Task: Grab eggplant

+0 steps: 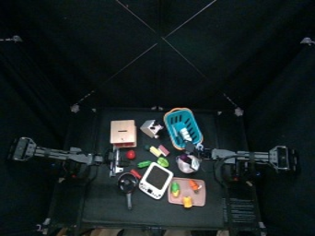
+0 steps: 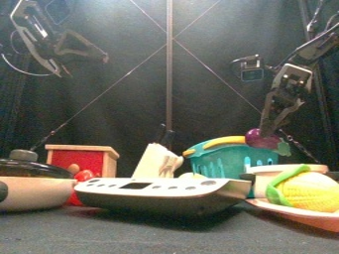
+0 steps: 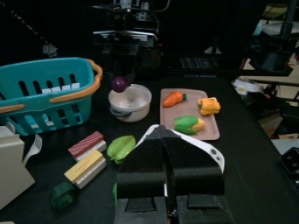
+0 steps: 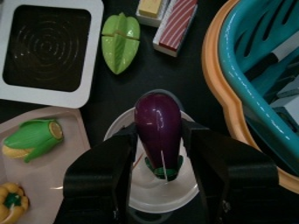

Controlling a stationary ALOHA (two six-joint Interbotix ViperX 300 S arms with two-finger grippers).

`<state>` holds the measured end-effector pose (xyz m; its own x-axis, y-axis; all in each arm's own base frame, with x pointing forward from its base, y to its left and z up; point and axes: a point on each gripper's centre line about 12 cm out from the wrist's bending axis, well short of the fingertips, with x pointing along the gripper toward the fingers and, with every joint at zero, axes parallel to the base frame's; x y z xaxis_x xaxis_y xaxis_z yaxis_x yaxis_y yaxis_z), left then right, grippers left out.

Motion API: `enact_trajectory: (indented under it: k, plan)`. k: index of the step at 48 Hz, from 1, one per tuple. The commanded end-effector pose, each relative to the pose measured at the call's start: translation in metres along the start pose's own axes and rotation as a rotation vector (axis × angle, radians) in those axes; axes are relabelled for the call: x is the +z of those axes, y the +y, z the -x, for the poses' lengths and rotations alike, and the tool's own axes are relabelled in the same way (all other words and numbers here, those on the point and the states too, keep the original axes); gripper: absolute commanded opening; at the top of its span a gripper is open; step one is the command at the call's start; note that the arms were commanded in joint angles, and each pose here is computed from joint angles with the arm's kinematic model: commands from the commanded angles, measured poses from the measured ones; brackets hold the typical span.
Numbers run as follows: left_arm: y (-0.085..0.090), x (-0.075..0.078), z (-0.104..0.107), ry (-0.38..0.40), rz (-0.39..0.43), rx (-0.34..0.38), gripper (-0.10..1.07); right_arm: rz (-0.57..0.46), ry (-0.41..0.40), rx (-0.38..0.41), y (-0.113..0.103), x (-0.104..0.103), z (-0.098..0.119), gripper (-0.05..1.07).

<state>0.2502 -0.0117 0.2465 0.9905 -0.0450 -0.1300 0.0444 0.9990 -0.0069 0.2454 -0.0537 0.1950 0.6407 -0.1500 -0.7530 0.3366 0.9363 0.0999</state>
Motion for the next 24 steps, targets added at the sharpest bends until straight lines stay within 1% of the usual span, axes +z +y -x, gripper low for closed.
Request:
enact_trajectory:
  k: [1,14,24]
  plan:
    - [-0.0005,0.0093,-0.0014,-0.032,0.0,-0.002,0.01,0.003,-0.044,0.008,0.0011,0.0066,0.0077,0.67]
    - [-0.0004,0.0077,-0.0009,-0.029,0.001,-0.002,0.01,0.004,-0.047,0.007,0.0009,0.0066,0.0075,0.67]
    - [-0.0004,0.0075,-0.0009,-0.028,0.001,-0.002,0.01,0.006,-0.074,0.011,0.0012,0.0102,0.0086,0.67]
